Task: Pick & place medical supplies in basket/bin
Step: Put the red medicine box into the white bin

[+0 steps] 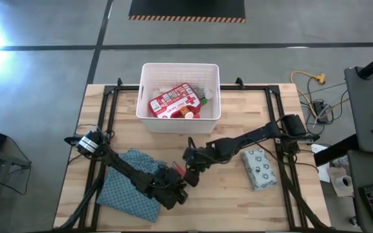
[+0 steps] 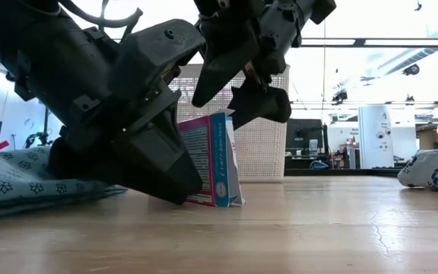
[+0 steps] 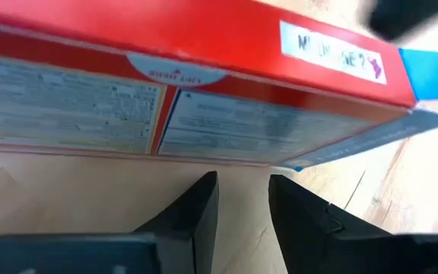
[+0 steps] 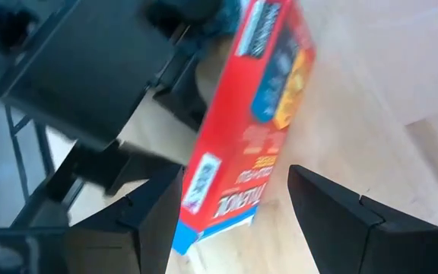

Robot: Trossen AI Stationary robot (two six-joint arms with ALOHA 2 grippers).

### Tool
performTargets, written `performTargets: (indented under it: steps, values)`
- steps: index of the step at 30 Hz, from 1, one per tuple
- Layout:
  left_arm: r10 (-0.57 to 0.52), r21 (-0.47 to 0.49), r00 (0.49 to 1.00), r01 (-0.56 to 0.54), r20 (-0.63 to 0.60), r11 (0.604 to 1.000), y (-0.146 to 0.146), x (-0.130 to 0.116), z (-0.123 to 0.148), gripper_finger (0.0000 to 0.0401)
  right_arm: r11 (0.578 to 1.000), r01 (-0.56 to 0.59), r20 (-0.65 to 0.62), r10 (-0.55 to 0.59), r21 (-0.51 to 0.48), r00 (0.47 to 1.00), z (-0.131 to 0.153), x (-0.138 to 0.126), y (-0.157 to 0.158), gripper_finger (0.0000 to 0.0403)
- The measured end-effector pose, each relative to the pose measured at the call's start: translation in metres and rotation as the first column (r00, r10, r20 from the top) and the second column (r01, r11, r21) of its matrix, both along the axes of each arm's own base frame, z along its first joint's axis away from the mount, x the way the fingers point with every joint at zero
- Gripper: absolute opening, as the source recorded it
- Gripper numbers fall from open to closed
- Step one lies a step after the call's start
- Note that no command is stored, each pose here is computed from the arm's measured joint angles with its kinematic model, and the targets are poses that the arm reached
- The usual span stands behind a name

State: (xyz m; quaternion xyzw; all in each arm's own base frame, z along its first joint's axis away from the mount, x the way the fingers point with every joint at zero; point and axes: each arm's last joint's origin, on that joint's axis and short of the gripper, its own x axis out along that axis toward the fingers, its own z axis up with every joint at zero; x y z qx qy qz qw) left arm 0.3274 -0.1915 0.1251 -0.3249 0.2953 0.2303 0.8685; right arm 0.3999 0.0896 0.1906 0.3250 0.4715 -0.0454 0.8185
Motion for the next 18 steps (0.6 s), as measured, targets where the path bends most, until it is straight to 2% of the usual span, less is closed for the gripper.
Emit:
performTargets:
  steps: [7,18]
  values:
    - [0.001,-0.007,1.0,-0.001,0.016,1.0,-0.001,0.001,0.002,0.0102,1.0,-0.001,0.011,0.001,-0.008,1.0,-0.002,0.002,0.001,0.0231]
    - [-0.041,0.013,0.997,0.04,0.064,0.999,-0.008,0.013,0.021,0.0102,1.0,-0.015,0.012,0.015,-0.027,1.0,-0.015,0.006,0.008,0.0231]
